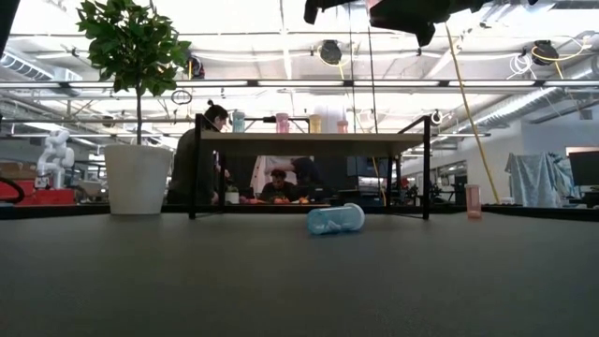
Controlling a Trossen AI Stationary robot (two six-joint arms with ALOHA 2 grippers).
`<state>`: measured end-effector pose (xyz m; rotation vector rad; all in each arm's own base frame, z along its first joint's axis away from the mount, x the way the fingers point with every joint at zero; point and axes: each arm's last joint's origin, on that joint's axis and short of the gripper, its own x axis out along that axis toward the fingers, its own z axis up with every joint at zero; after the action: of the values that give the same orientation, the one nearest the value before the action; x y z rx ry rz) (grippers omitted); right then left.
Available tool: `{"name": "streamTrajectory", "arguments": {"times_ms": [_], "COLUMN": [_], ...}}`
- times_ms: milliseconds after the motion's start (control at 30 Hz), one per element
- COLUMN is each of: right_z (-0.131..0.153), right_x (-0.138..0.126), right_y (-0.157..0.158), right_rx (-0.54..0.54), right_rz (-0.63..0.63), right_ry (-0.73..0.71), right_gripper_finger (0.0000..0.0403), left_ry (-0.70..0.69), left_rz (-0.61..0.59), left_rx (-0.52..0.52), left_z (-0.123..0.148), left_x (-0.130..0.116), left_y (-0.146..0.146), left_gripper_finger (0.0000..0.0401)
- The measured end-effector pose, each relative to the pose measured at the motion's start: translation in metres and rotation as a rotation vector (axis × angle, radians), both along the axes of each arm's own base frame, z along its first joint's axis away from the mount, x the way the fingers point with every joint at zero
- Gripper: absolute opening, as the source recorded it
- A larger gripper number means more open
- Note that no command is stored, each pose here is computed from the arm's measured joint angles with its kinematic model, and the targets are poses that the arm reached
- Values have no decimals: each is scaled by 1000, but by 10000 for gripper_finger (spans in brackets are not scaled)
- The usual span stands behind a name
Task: Pick and place medicine bottles onto shelf by color
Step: Put the bottom orange pill bottle on the shelf aligned with the other orange pill bottle
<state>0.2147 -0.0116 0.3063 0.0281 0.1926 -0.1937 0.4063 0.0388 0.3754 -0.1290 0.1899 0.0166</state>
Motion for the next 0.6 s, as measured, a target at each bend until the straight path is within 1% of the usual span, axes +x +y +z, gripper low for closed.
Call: {"name": "streamTrajectory", "arguments": {"times_ms": [100,300,400,500,600], "right_z": [0,0,0,0,0], "right_x": [0,0,0,0,0], "right_y": [0,0,0,0,0], "right_rx": [0,7,7,9,23], "right_rz": [0,-1,-2,-2,-4], "right_ry": [0,-1,-1,-2,-4], "right_gripper_finger": [102,102,102,102,103], "left_ry": [9,10,10,10,9], "left_rz": [0,0,2,2,2], "left_rx": [0,-1,-2,-3,-1], "left_z": [-1,-1,-1,-1,-1], "left_x": [0,0,0,0,0], "left_y": [0,0,1,1,1], "left_gripper_finger": [200,134,113,112,130]}}
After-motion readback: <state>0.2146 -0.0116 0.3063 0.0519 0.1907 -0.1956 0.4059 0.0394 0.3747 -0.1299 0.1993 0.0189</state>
